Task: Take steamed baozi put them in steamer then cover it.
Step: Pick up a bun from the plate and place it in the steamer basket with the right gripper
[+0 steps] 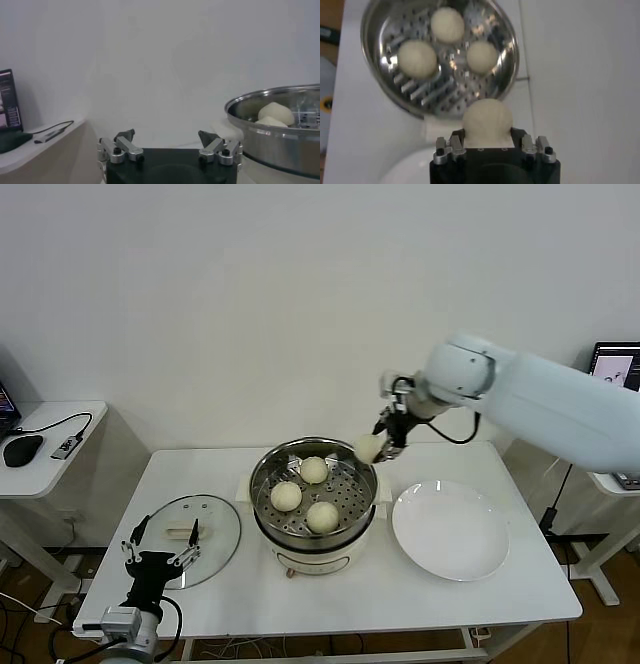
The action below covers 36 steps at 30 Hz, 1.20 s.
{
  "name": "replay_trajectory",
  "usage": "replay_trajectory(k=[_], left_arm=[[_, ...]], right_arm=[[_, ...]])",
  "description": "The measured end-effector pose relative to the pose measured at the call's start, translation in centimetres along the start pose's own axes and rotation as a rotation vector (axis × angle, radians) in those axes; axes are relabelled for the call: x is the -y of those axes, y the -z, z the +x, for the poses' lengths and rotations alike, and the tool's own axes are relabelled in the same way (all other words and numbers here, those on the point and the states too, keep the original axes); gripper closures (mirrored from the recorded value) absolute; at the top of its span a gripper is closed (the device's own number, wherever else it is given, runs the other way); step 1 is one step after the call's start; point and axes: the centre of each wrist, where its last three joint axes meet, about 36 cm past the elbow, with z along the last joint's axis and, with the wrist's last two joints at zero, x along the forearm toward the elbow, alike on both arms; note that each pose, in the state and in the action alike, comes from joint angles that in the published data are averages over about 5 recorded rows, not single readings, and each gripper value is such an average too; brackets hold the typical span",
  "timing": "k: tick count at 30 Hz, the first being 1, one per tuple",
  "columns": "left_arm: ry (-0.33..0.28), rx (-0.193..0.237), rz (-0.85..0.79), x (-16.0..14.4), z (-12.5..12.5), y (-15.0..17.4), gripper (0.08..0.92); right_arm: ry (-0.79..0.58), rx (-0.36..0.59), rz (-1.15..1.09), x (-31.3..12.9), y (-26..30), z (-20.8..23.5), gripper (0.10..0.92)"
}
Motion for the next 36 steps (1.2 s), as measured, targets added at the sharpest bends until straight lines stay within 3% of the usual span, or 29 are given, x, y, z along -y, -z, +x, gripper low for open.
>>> replay_trajectory(k=[11, 28, 36], left_arm=[[0.008, 0.000, 0.004, 0.0, -0.1, -0.2, 0.177], [0.013, 0.000, 0.002, -0.2, -0.5, -0.4, 0.177], [0.015, 0.000, 0.003, -0.2, -0.4, -0.4, 0.177]], right_arm=[[0.050, -0.041, 0.010, -0.7, 4.2, -4.9, 0.437], [0.080, -0.124, -0.011, -1.1, 3.5, -9.6, 0.431], [0.089, -0.134, -0.016, -1.4, 3.0, -10.6, 0.263]])
